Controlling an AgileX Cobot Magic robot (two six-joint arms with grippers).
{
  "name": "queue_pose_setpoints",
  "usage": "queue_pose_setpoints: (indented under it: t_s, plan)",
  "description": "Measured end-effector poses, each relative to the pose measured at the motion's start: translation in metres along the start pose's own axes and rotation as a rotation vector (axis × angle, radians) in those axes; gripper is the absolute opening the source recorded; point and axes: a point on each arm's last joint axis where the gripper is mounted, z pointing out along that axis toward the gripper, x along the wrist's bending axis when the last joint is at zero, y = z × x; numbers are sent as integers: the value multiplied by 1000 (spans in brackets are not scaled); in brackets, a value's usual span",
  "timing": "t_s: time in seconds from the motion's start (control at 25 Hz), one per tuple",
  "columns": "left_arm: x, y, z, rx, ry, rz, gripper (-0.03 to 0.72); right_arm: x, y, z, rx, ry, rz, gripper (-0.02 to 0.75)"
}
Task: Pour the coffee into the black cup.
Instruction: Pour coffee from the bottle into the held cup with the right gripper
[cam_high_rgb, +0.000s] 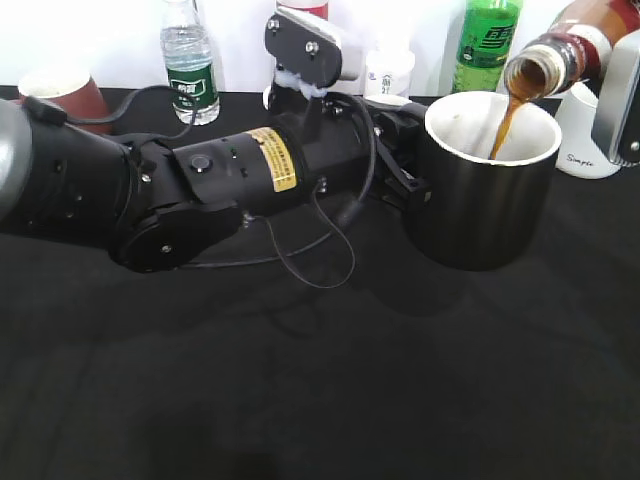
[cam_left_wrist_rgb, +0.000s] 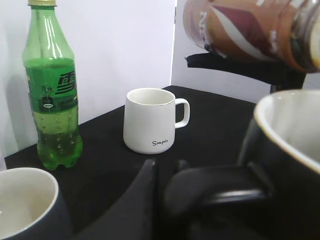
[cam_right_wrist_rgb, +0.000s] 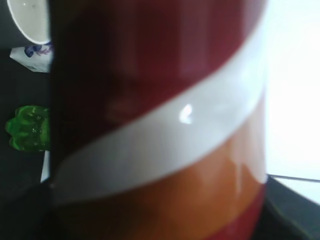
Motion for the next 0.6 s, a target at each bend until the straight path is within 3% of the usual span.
queue_pose_setpoints:
  t_s: [0.6]
  plan:
    - [0,0,0,0,0,1,61,0,0,0,1,0,-56,532]
